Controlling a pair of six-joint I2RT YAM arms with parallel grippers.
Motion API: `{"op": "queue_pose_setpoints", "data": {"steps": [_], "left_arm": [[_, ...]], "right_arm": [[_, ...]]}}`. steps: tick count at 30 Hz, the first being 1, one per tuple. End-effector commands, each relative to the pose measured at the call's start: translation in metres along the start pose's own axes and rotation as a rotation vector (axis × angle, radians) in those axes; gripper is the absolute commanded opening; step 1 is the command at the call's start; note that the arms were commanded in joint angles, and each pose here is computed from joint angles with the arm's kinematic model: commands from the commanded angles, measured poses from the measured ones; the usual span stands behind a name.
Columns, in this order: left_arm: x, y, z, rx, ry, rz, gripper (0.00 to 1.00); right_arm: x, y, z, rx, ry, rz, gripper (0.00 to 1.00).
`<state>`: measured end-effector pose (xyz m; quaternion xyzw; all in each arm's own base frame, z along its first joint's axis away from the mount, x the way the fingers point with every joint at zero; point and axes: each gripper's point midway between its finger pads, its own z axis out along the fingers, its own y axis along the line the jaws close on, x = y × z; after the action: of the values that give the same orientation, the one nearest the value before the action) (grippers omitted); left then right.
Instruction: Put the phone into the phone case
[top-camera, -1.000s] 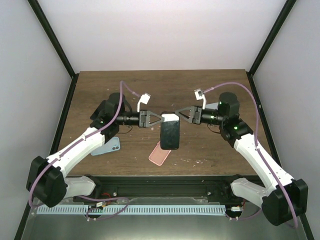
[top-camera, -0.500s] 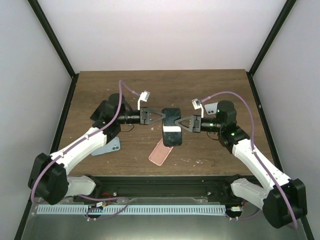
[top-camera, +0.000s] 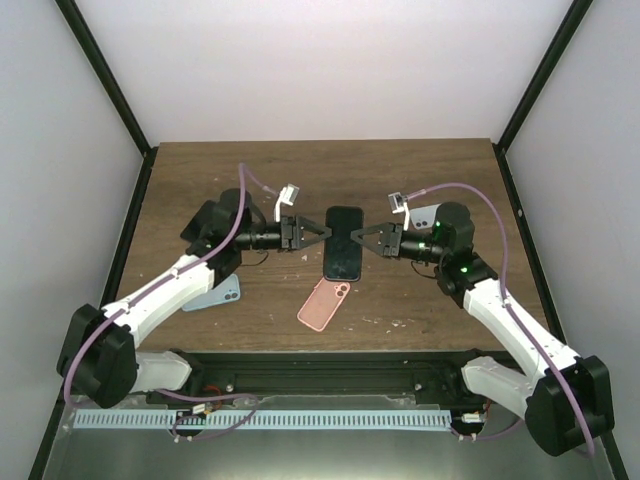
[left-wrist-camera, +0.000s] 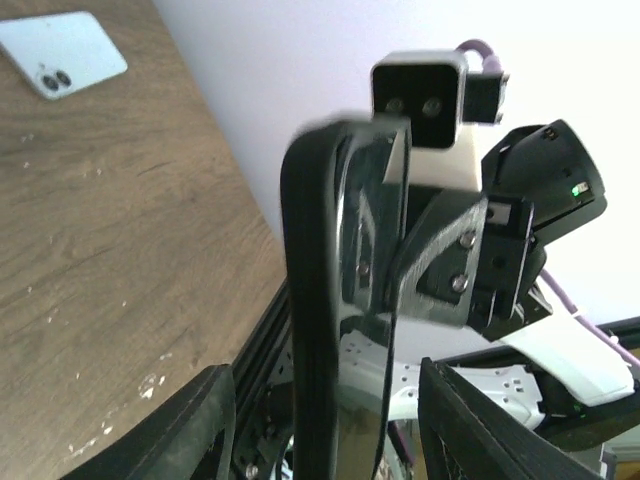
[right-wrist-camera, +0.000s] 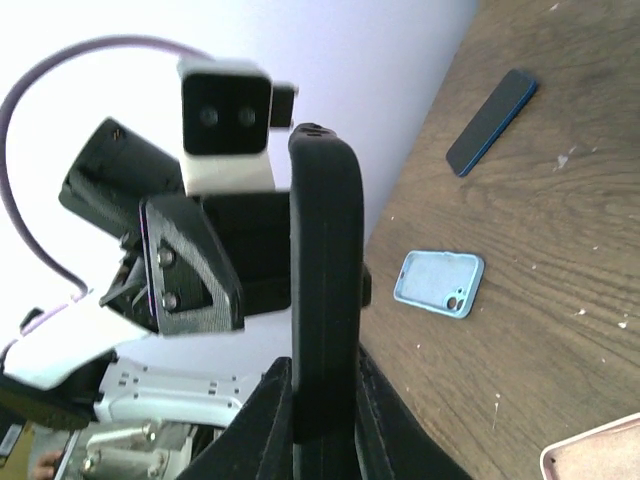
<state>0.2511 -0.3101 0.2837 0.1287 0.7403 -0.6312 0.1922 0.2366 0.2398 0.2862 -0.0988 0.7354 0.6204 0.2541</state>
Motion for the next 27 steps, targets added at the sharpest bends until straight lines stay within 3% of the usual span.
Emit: {"op": "queue_pose_setpoints", "data": {"steps": [1, 7, 27], "left_arm": [[0.017, 0.008, -0.007, -0.006, 0.013, -0.054, 0.53], [0.032, 0.012, -0.008, 0.036, 0.039, -0.138, 0.52], [0.033, 0.017, 0.001, 0.073, 0.063, -0.218, 0.36]], "right_arm": [[-0.028, 0.009, -0.002, 0.006, -0.137, -0.013, 0.06], [-0.045, 0.002, -0.004, 0.034, -0.23, 0.009, 0.06], [-0.047, -0.012, -0.001, 0.052, -0.252, 0.049, 0.05]]}}
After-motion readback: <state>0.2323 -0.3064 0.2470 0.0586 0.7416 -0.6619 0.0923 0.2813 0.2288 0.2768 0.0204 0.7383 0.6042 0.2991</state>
